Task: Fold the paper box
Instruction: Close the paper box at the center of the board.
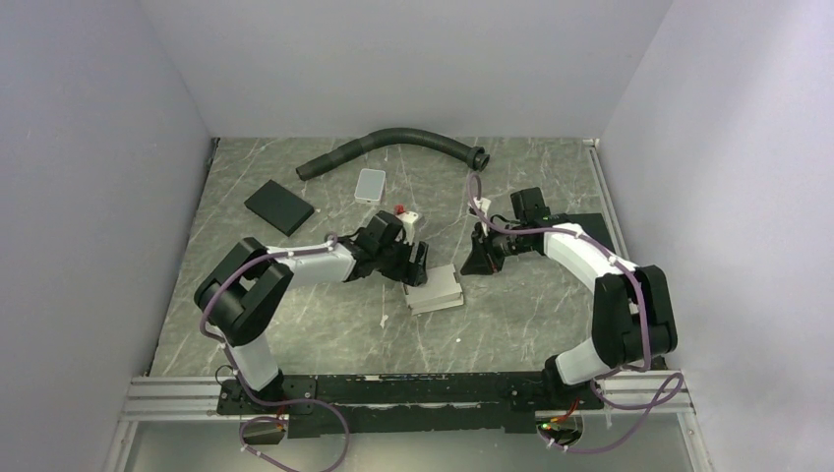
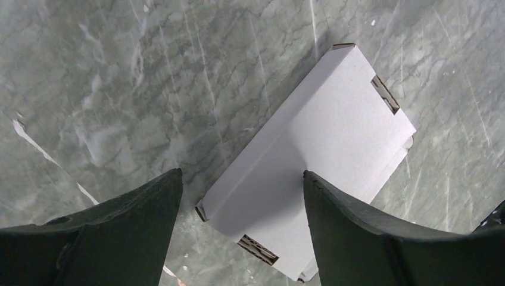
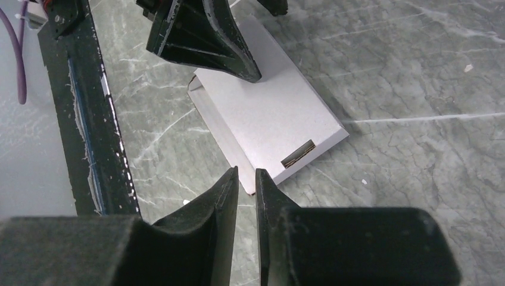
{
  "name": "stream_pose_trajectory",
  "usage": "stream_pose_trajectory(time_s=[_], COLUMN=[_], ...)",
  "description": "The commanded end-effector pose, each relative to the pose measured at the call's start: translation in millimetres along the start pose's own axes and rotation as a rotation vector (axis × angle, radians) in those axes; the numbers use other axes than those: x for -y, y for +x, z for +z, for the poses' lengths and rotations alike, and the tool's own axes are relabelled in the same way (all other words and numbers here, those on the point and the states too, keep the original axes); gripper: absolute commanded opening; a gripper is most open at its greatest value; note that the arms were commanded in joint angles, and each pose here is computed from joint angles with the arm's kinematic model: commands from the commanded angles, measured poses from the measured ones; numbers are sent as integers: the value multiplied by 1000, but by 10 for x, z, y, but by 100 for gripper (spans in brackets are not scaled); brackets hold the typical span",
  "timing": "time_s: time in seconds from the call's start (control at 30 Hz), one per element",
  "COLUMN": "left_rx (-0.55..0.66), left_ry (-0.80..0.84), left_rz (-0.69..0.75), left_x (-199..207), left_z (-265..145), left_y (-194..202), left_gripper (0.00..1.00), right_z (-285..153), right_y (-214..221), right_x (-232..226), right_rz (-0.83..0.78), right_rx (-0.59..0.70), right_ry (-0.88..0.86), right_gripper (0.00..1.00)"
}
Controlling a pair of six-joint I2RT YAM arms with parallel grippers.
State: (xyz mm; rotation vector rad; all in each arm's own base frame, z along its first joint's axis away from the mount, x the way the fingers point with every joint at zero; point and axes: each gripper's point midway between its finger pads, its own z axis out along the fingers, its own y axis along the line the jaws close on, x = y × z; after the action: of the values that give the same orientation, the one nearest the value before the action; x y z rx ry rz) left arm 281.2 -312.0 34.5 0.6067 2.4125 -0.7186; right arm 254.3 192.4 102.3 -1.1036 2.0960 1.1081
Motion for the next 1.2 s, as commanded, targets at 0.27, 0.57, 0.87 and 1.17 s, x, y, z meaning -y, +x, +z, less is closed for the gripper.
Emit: stream_pose_trajectory(time_s=[0.27,0.57,0.87,1.17], left_rx=[-136,-113,-3,68], left_ry=[-147,-55,-47,-10], left_rz=[-273,-455,-388,-197], left_x=[12,324,413,235], left_z=[-88,-27,-240,-489], left_y=[630,657,411,138], left_gripper=[72,68,73,78], right_z=[-205,-227,-238,348], right_y=[446,703,584,480], right_x=[21,66,-574,-687], right_rz=[-181,-492,-795,-1063], right_rx=[-115,-193,-63,-203], right_ry=[121,117,-196,-194], right_gripper=[0,4,22,41])
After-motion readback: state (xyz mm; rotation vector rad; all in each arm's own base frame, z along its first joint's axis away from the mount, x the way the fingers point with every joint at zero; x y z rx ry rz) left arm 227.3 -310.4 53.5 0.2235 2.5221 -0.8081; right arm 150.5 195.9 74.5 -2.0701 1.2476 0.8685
